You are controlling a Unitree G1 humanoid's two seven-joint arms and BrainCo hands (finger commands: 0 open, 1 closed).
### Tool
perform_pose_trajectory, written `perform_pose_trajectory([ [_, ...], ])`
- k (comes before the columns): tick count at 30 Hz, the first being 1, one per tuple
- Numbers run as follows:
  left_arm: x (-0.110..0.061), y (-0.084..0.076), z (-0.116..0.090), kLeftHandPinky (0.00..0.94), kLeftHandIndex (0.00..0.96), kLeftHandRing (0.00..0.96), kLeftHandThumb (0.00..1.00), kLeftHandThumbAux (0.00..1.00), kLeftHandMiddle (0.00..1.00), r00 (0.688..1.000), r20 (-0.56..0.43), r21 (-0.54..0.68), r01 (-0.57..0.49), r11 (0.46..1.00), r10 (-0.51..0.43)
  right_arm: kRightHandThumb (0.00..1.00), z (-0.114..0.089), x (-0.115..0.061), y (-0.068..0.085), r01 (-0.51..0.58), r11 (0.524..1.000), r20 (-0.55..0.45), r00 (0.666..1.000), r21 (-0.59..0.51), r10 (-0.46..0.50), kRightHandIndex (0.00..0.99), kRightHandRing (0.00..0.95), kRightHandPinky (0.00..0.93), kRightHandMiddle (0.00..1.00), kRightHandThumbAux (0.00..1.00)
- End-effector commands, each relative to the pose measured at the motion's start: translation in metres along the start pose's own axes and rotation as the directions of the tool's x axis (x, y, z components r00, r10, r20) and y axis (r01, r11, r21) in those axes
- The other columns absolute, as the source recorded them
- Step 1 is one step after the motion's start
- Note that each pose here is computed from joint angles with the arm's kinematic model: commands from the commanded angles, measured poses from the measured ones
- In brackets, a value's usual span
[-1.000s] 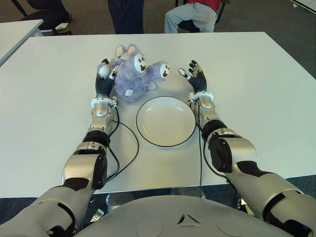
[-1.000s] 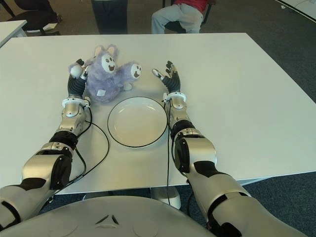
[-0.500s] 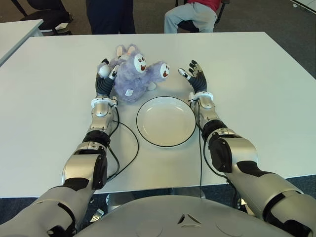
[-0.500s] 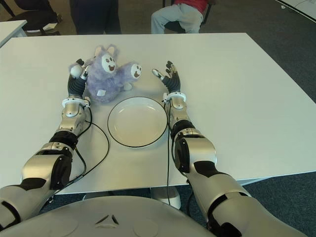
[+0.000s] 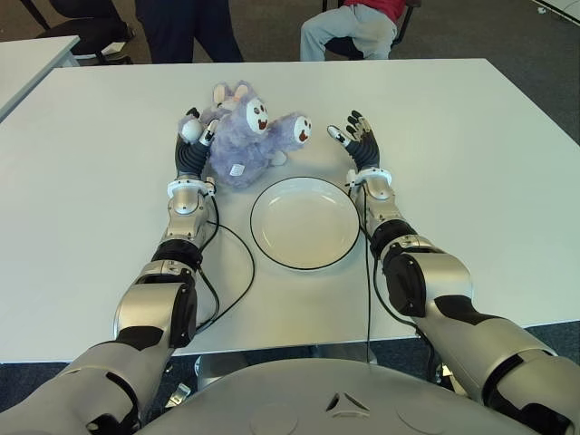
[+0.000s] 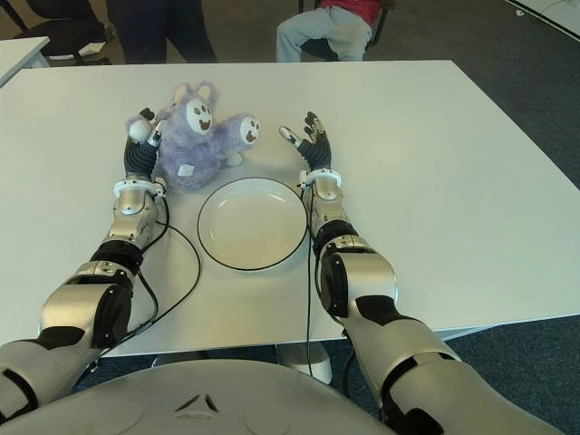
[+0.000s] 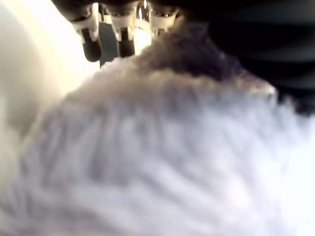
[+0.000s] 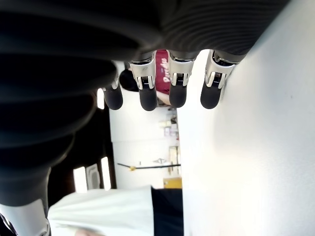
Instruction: Put the doll into the plate.
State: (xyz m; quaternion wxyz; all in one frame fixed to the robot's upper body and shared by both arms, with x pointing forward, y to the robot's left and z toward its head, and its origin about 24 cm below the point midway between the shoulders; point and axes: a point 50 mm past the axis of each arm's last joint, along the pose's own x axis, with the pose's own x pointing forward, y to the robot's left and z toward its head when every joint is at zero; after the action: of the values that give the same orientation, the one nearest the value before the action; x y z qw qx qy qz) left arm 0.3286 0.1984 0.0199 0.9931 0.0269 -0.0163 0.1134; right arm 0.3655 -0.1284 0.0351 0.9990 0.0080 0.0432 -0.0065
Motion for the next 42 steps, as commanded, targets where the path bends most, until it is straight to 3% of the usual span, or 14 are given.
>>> perform_pose_trajectory([
  [1, -0.0380, 0.0075, -0.0509, 0.065, 0.000, 0.070, 0.000, 0.447, 0.070, 0.982, -0.191, 0.031, 0.002, 1.000, 0.004, 0.055, -0.0578, -0.0280, -0.0064, 0.024, 1.000, -0.235, 0.972, 0.007, -0.022, 0.000, 0.024, 0.029, 0.033, 0.681],
  [42, -0.0353, 0.0077, -0.0494, 0.052, 0.000, 0.065, 0.000, 0.442, 0.067, 0.981, -0.192, 0.040, 0.007, 0.999, 0.001, 0.056, -0.0565, -0.0271, -0.0057, 0.023, 1.000, -0.233, 0.972, -0.003, -0.023, 0.000, 0.029, 0.027, 0.038, 0.679],
])
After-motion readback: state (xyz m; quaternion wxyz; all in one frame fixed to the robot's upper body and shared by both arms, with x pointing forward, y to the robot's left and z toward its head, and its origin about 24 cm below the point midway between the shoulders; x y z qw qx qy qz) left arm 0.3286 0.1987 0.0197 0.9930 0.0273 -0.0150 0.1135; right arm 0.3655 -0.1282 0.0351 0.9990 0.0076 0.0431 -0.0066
